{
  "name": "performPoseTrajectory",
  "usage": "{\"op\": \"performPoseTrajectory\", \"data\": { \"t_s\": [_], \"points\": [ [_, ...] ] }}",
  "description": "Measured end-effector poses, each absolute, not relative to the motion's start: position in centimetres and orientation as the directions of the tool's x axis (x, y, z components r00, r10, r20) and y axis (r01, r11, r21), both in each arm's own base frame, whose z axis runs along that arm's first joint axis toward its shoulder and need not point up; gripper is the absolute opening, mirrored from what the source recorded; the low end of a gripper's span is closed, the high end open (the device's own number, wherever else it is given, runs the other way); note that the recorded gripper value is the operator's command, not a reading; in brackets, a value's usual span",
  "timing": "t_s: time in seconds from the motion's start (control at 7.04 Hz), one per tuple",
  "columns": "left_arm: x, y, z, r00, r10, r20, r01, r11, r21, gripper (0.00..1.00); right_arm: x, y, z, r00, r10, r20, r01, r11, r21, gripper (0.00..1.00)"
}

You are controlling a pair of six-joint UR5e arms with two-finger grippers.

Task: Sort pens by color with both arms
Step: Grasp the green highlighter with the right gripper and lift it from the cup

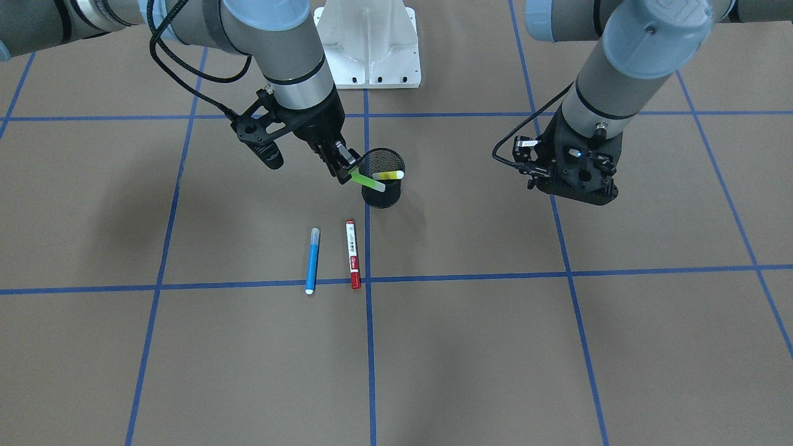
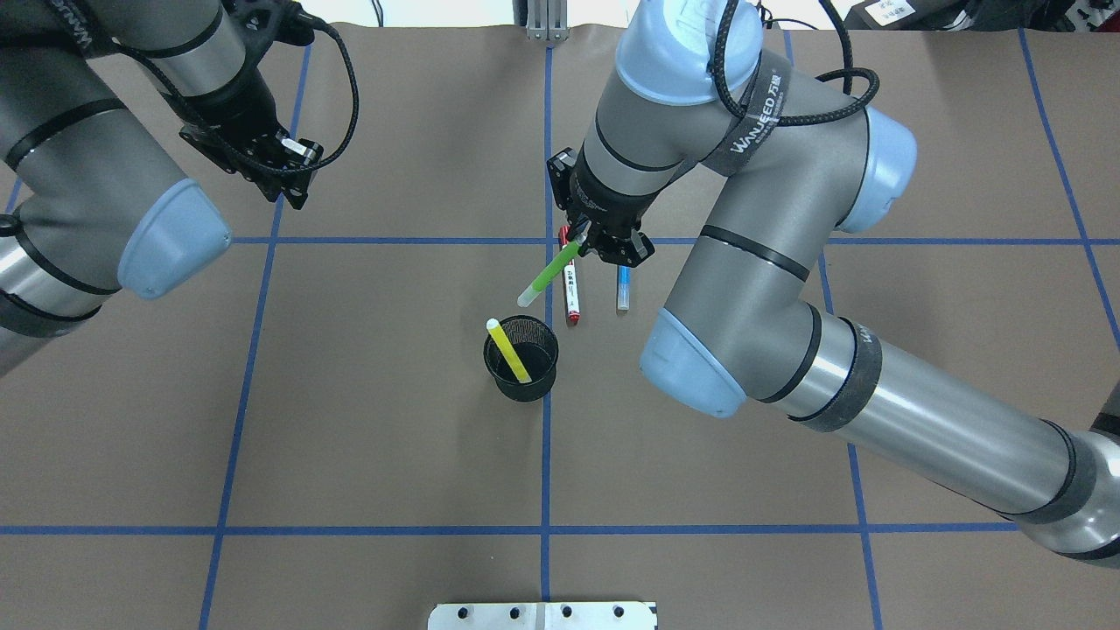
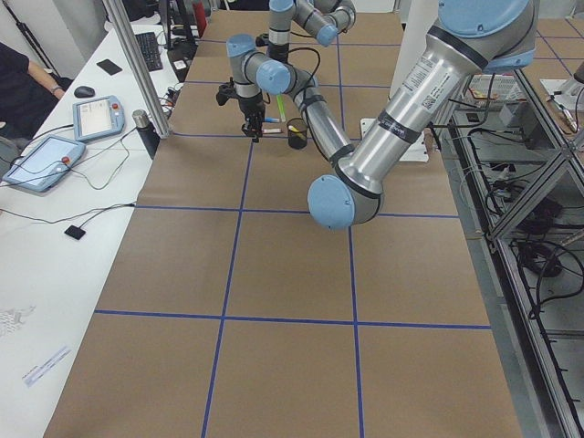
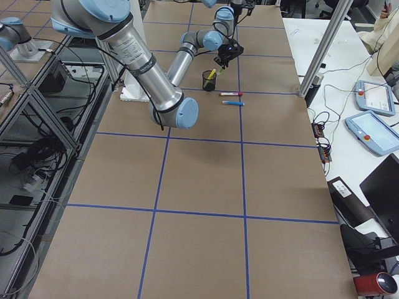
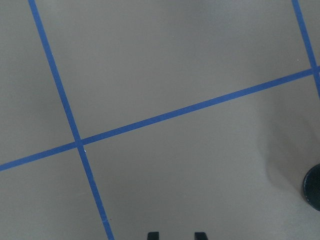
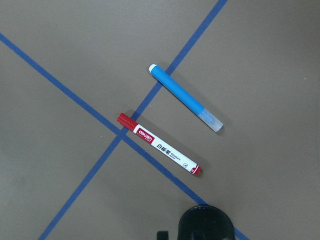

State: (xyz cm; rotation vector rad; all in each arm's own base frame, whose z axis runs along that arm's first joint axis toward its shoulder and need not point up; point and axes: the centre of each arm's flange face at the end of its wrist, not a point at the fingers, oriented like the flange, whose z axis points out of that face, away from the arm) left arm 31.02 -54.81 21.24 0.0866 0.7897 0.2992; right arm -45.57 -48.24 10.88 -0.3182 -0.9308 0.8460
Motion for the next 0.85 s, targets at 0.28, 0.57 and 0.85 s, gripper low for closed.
{"op": "performPoseTrajectory", "data": {
  "t_s": [0.28,0.57,0.85],
  "points": [
    [31.2,-54.6,21.1,0.663,0.298,-0.687,-0.234,0.954,0.188,0.37,-45.1,-49.1,10.9,0.369,0.662,0.652,-0.478,0.737,-0.478,0.0],
    [31.4,-54.4,21.0,0.664,0.285,-0.692,-0.224,0.958,0.179,0.37,-46.7,-51.2,10.8,0.465,0.525,0.713,-0.445,0.835,-0.325,0.0],
    [31.4,-54.3,21.0,0.664,0.28,-0.693,-0.222,0.959,0.175,0.37,-48.5,-53.0,9.4,0.526,0.43,0.734,-0.408,0.885,-0.226,0.0]
  ]
}}
